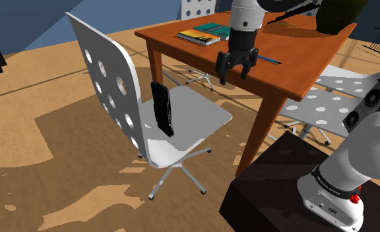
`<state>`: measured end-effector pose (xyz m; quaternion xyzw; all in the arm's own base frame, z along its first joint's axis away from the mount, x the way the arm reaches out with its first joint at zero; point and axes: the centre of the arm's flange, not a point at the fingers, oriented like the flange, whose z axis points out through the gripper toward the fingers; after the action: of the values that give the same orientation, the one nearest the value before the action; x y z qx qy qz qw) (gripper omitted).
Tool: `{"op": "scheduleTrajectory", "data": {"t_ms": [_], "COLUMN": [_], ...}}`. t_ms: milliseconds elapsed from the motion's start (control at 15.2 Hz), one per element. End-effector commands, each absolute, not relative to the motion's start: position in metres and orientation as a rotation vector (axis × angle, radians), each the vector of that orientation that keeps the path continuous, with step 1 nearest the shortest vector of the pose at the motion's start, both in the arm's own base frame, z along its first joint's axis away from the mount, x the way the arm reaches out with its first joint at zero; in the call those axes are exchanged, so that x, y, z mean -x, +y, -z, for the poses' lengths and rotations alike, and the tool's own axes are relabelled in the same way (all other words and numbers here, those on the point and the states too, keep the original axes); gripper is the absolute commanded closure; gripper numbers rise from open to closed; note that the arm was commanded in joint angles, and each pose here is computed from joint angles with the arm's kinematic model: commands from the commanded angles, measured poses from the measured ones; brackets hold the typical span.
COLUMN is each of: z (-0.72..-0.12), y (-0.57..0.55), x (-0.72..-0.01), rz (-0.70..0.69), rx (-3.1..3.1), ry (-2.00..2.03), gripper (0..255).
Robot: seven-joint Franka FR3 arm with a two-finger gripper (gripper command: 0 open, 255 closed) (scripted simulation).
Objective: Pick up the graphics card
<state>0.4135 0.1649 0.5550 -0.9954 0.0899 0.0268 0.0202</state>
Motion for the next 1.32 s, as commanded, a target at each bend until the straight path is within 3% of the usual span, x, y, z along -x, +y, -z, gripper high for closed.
{"op": "scheduleTrajectory", "data": {"t_ms": [0,1254], "z": [-0.553,-0.505], "y": [0.188,0.353], "x": [-0.428,-0.556], "rz": [-0.073,0.004], "rx": [3.089,3.103], "ry": [0.303,0.481], "gripper": [0,0]}}
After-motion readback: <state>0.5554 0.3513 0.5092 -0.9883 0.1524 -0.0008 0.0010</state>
